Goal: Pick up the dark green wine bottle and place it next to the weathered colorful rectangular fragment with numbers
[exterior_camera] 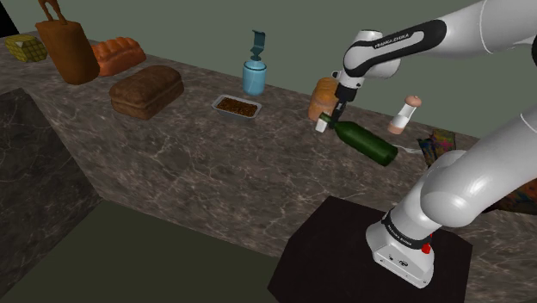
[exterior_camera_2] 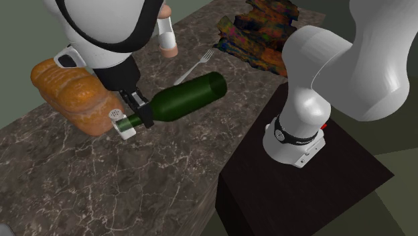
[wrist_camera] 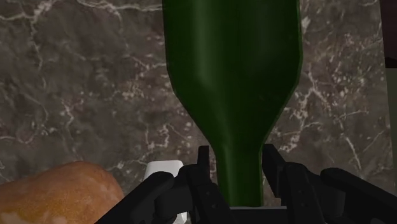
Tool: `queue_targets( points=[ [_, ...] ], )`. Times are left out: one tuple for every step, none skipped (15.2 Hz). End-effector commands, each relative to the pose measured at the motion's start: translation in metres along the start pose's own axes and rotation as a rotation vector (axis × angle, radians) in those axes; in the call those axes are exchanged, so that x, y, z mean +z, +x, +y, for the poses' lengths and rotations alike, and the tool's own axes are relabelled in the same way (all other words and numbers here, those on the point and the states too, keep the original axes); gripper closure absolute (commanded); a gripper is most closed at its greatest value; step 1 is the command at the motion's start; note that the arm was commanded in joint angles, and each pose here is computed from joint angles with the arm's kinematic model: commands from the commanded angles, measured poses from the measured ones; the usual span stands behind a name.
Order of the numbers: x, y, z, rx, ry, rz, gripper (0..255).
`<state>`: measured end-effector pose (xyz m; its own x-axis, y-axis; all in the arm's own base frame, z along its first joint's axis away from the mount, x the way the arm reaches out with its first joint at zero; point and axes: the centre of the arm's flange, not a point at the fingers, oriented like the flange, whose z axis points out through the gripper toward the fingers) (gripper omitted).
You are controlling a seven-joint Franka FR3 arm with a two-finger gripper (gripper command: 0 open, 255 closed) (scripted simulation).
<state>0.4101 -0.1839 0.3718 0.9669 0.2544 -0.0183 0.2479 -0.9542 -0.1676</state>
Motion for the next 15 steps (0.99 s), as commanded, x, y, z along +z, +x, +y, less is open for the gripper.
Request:
queue_targets(
  points=[
    [-0.01,0.0,-0.002,0.0,0.0,0.0,255],
    [-0.015,-0.001,-0.003,0.0,0.0,0.0,255],
    [-0.021,-0.001,-0.004,0.0,0.0,0.0,255],
    [-0.026,-0.001,-0.005,0.0,0.0,0.0,255],
    [-0.031,-0.001,-0.006,0.0,0.0,0.0,255],
    [-0.036,-0.001,-0.006,0.0,0.0,0.0,255],
    [-0.041,-0.001,-0.007,0.0,0.0,0.0,255],
    [-0.047,-0.001,-0.008,0.0,0.0,0.0,255],
    [-0.052,-0.001,-0.009,0.0,0.0,0.0,255],
    [-0.057,-0.001,-0.01,0.0,0.0,0.0,255],
    [-0.062,-0.001,-0.011,0.0,0.0,0.0,255],
    [-0.067,-0.001,-0.012,0.0,0.0,0.0,255],
    [-0.073,-0.002,-0.013,0.0,0.0,0.0,255],
    [-0.078,-0.002,-0.014,0.0,0.0,0.0,255],
    [-0.083,-0.002,-0.014,0.0,0.0,0.0,255]
  ],
)
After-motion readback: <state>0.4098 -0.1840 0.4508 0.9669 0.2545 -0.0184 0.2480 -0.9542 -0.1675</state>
